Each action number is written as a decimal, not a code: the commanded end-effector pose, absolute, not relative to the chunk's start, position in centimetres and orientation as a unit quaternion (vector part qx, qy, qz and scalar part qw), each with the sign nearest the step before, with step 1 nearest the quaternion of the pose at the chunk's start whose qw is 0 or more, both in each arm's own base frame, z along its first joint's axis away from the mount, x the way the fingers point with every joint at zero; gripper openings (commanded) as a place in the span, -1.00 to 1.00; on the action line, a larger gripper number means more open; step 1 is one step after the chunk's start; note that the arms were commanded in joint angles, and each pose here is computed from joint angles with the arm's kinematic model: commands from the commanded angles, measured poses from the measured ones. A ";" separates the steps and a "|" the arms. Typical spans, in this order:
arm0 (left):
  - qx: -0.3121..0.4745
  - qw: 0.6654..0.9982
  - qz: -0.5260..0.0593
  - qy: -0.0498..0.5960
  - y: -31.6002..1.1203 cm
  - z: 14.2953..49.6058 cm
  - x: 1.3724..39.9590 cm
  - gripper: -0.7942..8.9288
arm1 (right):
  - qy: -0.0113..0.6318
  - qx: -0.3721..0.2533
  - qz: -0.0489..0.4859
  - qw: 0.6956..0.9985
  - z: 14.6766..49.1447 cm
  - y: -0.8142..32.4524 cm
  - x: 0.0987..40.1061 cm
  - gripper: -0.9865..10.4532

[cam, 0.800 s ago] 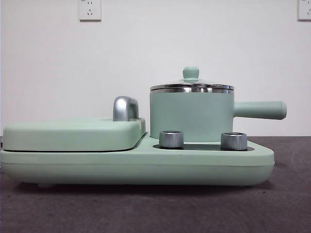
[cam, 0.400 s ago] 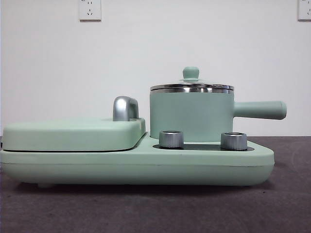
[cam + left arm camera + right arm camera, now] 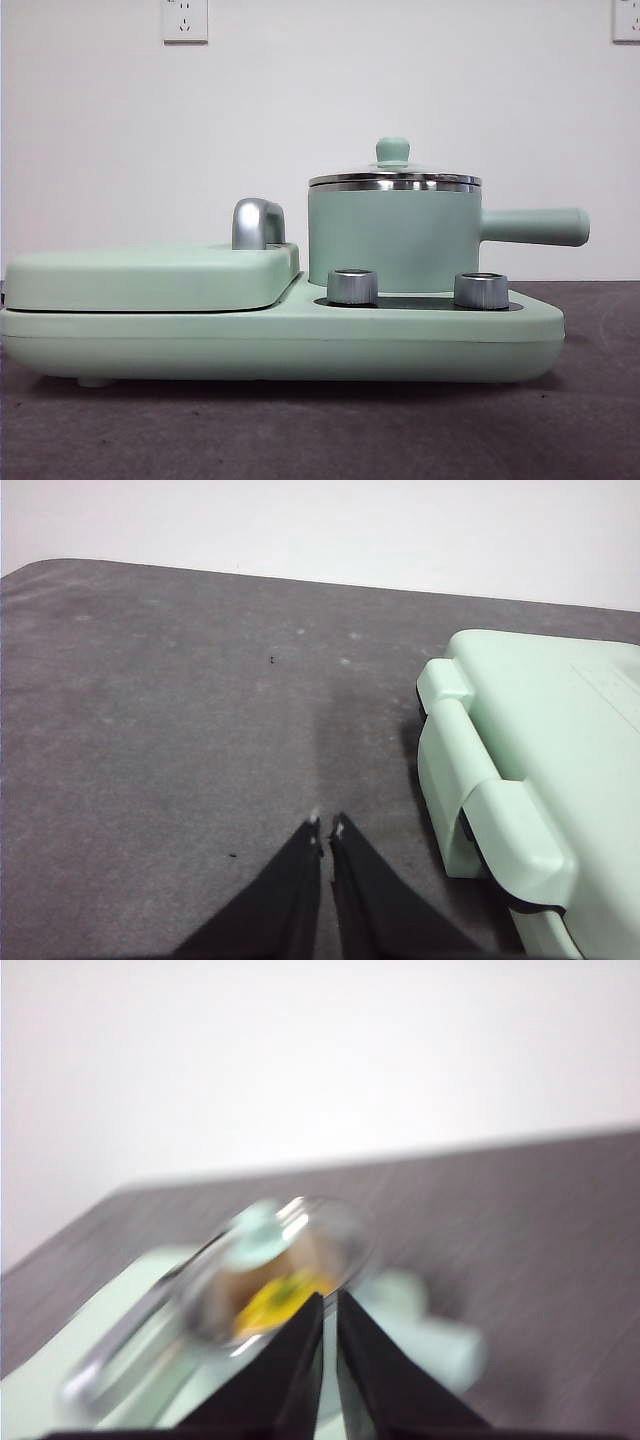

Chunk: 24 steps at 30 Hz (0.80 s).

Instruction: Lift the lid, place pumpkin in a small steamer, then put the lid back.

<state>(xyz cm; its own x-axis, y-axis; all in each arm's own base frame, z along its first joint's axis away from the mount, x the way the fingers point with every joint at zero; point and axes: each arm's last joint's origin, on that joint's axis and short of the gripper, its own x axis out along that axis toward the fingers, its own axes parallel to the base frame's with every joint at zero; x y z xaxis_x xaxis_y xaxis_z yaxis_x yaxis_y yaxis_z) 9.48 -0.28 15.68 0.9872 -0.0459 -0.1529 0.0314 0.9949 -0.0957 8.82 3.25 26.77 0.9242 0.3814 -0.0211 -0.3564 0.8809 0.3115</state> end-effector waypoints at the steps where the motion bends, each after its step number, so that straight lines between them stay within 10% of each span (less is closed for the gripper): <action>1: -0.041 0.995 -0.018 0.089 -0.3 15.0 9.6 -0.79 | -0.029 0.131 0.153 0.979 24.8 2.6 9.6 -0.79; 12: -0.041 0.995 -0.018 0.089 -0.3 15.0 9.6 -0.79 | 0.038 0.094 0.034 0.994 16.1 0.4 10.1 -0.79; 24: -0.041 0.995 -0.018 0.089 -0.3 15.0 9.5 -0.79 | 0.085 0.022 0.015 0.996 15.0 0.0 9.6 -0.79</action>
